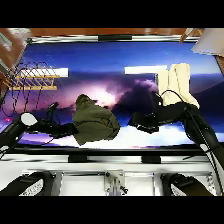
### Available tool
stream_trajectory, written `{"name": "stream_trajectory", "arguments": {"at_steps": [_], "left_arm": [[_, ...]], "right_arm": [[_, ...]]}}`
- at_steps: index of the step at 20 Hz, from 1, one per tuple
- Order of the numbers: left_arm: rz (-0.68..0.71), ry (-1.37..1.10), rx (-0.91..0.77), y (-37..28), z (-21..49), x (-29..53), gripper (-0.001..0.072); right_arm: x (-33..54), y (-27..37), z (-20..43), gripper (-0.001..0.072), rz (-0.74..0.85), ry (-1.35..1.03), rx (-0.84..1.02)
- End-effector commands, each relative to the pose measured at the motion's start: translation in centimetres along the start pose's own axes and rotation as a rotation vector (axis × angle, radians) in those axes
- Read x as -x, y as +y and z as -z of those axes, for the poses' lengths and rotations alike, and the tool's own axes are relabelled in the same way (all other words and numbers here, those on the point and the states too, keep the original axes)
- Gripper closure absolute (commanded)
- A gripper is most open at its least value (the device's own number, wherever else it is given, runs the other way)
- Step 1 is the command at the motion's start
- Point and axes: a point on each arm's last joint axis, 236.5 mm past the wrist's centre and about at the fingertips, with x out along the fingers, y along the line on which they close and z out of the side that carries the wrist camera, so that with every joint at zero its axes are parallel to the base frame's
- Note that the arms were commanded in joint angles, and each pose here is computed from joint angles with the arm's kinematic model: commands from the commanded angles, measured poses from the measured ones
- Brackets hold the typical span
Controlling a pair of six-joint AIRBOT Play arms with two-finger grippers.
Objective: Fold the shirts.
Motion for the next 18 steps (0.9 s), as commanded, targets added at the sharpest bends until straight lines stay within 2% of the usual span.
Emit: {"name": "stream_trajectory", "arguments": {"at_steps": [1, 3, 4, 5, 7, 8, 11, 12, 18], "left_arm": [[-0.011, -0.012, -0.009, 0.0, -0.5, -2.3, 0.0005], [-0.014, -0.040, -0.011, 0.0, -1.2, -2.6, 0.0010], [-0.015, -0.045, -0.006, 0.1, -1.3, -2.7, 0.0107], [-0.017, -0.051, -0.007, 0.1, -1.5, -2.7, 0.0170], [-0.019, -0.065, -0.007, 0.2, -1.8, -2.6, 0.0210], [-0.021, -0.077, -0.007, 0.2, -2.1, -2.6, 0.0333], [-0.021, -0.102, -0.013, 0.1, -2.8, -2.4, 0.0640], [-0.020, -0.107, -0.036, -0.1, -3.1, -2.2, 0.0671], [-0.036, -0.056, -0.224, -1.3, -3.3, -0.3, 0.0672]], "right_arm": [[-2.1, -0.1, 0.1, 0.0094, -0.023, 0.057, -0.040], [-3.0, -0.4, 0.1, 0.0094, -0.023, 0.079, -0.062], [-3.5, -0.4, 0.1, 0.0094, -0.022, 0.091, -0.068], [-4.2, -0.3, 0.3, 0.0094, -0.016, 0.101, -0.058], [-6.1, 0.4, 1.4, 0.0094, -0.004, 0.125, -0.018], [-7.2, 0.7, 2.0, 0.0093, 0.004, 0.139, 0.004], [-9.9, 1.1, 2.9, 0.0093, 0.020, 0.158, 0.018], [-10.7, 1.4, 2.5, 0.0093, 0.011, 0.140, 0.009], [-11.0, 1.8, -3.0, 0.0102, -0.032, -0.068, -0.060]]}}
